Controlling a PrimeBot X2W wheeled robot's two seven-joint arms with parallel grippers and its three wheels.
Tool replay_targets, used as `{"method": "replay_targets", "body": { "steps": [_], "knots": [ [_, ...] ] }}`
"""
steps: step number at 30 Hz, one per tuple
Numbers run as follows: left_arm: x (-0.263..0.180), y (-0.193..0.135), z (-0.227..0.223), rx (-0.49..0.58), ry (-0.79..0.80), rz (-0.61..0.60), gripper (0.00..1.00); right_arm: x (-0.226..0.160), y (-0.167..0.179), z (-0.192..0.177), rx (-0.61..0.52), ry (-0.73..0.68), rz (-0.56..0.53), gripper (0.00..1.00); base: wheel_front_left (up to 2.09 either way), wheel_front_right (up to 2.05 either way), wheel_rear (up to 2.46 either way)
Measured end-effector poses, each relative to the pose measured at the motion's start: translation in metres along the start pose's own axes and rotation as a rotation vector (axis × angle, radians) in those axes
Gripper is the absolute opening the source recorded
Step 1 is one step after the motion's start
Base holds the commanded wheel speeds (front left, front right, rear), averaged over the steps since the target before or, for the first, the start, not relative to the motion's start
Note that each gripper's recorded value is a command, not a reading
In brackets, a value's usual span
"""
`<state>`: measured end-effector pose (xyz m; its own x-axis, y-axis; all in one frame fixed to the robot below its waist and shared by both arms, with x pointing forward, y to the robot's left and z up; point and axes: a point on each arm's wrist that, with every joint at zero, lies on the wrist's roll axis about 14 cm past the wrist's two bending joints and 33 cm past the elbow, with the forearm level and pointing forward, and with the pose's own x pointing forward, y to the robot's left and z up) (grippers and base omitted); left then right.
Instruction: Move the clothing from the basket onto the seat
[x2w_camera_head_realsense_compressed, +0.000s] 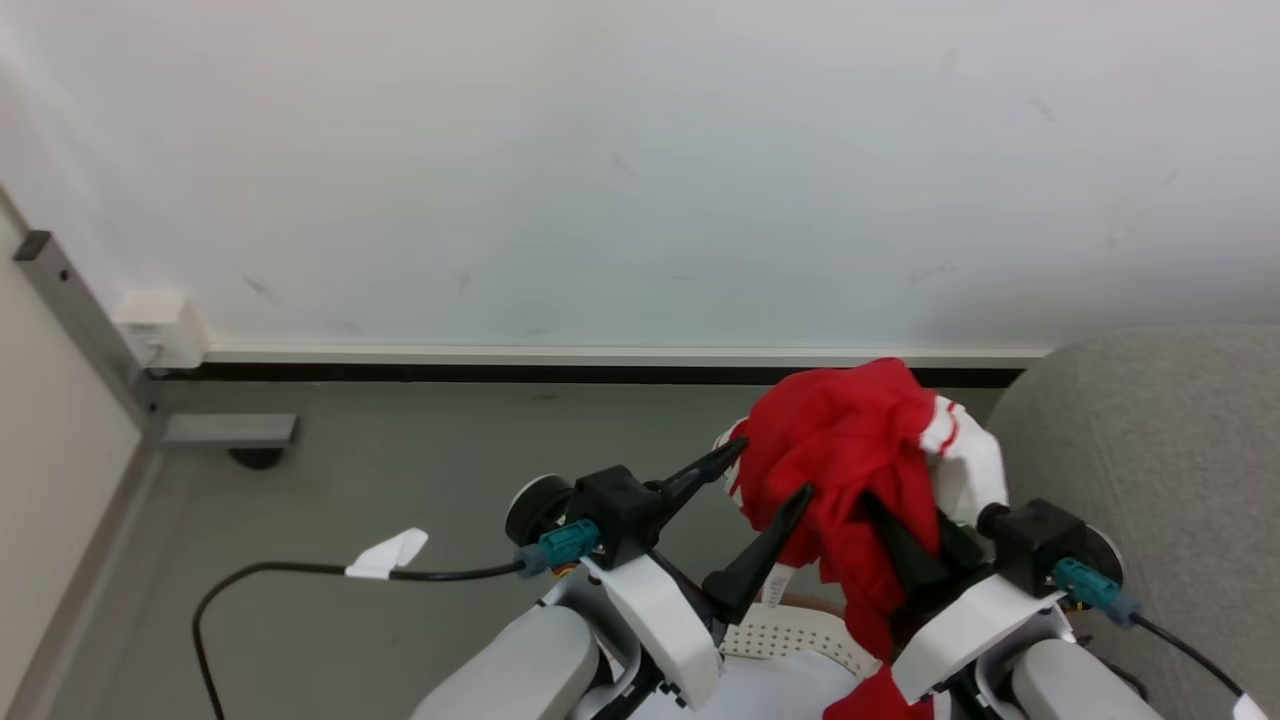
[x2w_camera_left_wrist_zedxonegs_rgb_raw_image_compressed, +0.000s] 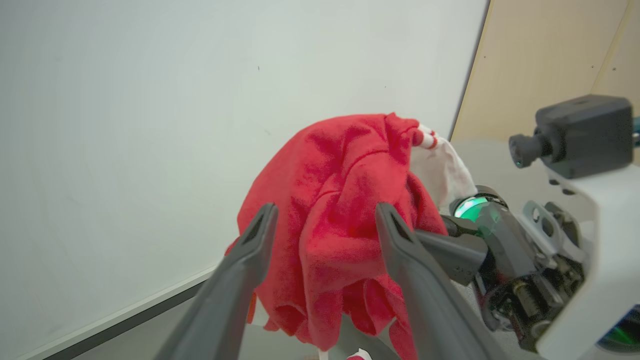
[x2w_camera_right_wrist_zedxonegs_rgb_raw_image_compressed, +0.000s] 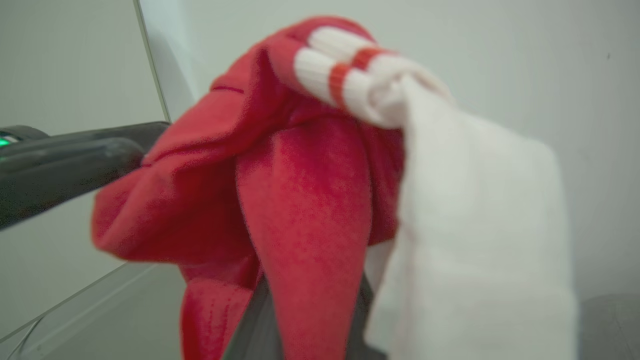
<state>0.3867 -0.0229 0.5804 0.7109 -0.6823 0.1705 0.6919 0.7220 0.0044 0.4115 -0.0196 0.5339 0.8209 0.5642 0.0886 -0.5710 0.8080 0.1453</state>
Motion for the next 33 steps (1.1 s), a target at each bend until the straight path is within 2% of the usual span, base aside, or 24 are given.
{"method": "replay_targets", "body": {
  "steps": [6, 17, 25, 33],
  "knots": [
    [0.016, -0.020, 0.002, -0.019, -0.027, -0.075, 1.00, -0.026, -0.048, 0.015, -0.044, -0.039, -0.133, 0.00, 0.00, 0.00, 0.00],
    [0.045, -0.063, -0.009, -0.067, -0.041, -0.226, 1.00, -0.100, -0.127, 0.047, -0.163, -0.101, -0.397, 0.00, 0.00, 0.00, 0.00],
    [0.062, -0.097, -0.021, -0.101, -0.031, -0.339, 1.00, -0.155, -0.156, 0.059, -0.197, -0.122, -0.557, 0.00, 0.00, 0.00, 0.00],
    [0.074, -0.125, -0.032, -0.126, -0.019, -0.429, 1.00, -0.189, -0.167, 0.060, -0.207, -0.116, -0.656, 0.00, 0.00, 0.00, 0.00]
  ]
}}
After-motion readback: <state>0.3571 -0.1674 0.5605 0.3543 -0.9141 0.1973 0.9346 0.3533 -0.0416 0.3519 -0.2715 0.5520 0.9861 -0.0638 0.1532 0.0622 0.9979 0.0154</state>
